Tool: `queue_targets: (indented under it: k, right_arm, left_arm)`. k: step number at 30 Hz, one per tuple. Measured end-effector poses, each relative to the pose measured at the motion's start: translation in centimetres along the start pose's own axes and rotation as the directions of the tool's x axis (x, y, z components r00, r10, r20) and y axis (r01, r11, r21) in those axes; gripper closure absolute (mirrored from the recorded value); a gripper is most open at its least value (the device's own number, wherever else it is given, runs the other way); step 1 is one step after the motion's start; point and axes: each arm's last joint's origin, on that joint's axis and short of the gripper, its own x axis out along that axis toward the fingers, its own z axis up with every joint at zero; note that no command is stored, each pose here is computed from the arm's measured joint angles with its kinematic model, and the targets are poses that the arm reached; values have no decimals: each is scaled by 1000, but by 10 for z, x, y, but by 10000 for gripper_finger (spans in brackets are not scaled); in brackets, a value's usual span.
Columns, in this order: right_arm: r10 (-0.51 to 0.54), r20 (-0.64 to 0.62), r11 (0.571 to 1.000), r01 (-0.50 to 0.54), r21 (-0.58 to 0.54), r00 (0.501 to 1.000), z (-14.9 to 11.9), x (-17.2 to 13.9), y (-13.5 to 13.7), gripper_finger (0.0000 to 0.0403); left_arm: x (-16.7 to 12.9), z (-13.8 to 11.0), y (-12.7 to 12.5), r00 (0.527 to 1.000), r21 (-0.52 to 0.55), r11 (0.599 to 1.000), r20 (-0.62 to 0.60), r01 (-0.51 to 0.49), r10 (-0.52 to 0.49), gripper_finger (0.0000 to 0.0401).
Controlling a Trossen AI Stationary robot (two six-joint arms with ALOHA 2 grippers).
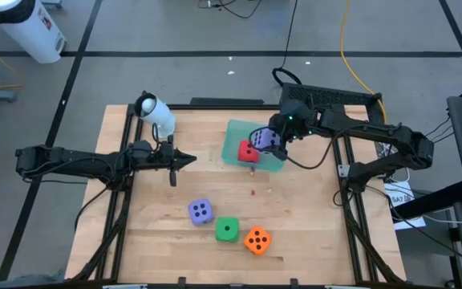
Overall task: Pick & Place Dice
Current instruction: Put the right large purple die into the blue bin
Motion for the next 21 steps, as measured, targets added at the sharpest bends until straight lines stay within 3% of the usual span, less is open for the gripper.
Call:
queue_targets:
  k: [21]
  right_arm:
    - [0,-6,1000,-1,-18,1000,-1,0,0,6]
  left_arm:
    - [0,0,0,1000,-27,1000,0,0,0,377]
